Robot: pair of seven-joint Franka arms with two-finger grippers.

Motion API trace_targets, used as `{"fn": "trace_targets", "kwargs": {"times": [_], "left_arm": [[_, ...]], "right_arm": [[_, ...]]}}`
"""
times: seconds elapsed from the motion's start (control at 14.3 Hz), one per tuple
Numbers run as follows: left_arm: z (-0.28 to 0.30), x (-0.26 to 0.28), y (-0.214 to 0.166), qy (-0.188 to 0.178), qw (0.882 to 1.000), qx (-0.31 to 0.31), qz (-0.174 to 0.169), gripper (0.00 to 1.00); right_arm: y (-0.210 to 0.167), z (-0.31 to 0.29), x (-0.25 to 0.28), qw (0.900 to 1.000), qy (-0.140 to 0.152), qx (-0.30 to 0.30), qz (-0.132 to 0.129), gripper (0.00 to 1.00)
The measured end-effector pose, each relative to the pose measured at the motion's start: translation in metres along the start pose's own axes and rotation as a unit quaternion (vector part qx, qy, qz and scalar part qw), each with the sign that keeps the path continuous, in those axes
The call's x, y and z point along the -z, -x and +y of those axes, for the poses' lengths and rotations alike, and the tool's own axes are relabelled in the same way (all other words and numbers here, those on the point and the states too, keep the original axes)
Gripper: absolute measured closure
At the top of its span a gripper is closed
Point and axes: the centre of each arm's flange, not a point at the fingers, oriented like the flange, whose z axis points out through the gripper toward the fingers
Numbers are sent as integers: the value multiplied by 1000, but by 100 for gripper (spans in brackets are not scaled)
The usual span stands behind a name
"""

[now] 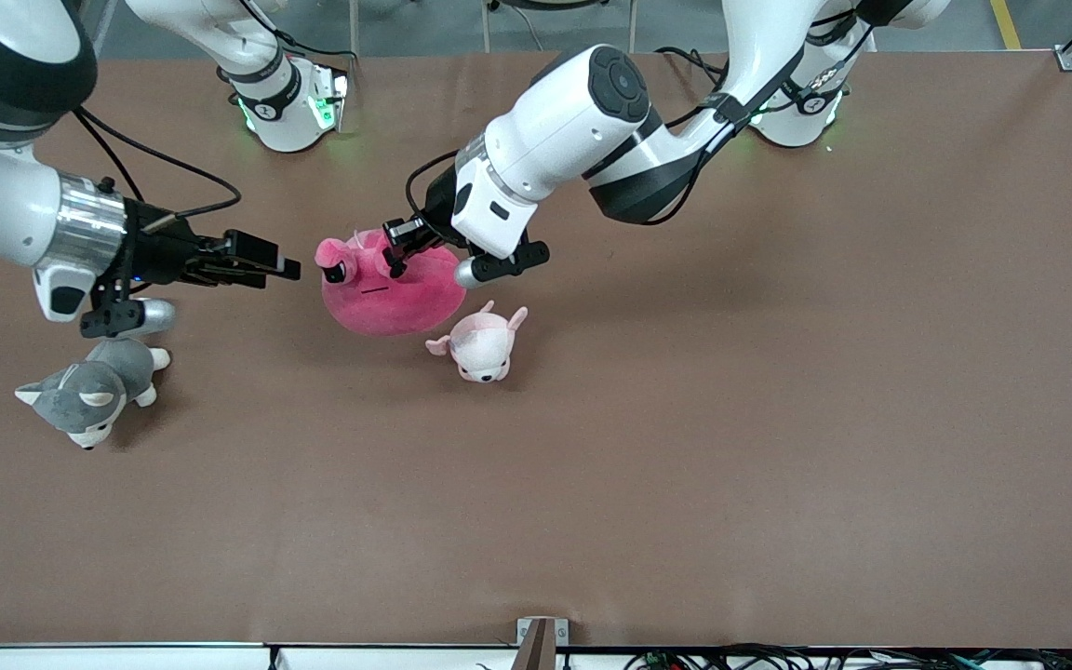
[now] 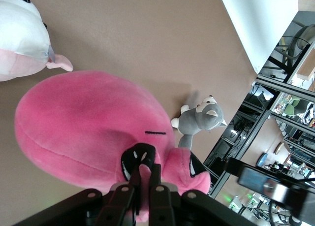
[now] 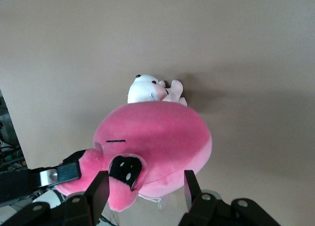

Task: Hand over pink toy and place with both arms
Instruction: 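Close the right gripper on the pink plush beside the left gripper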

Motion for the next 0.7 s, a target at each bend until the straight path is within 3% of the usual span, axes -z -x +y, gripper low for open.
{"fn": "trace_targets", "kwargs": {"times": [0.28, 0.7], "left_arm": [[4, 4, -1, 13, 1000, 0, 4, 91], [3, 2, -4, 14, 1000, 1, 5, 91]], "right_arm": [[2, -6, -21, 1000, 6, -4, -28, 30], [4, -11, -24, 999, 6, -31, -33, 30]]}}
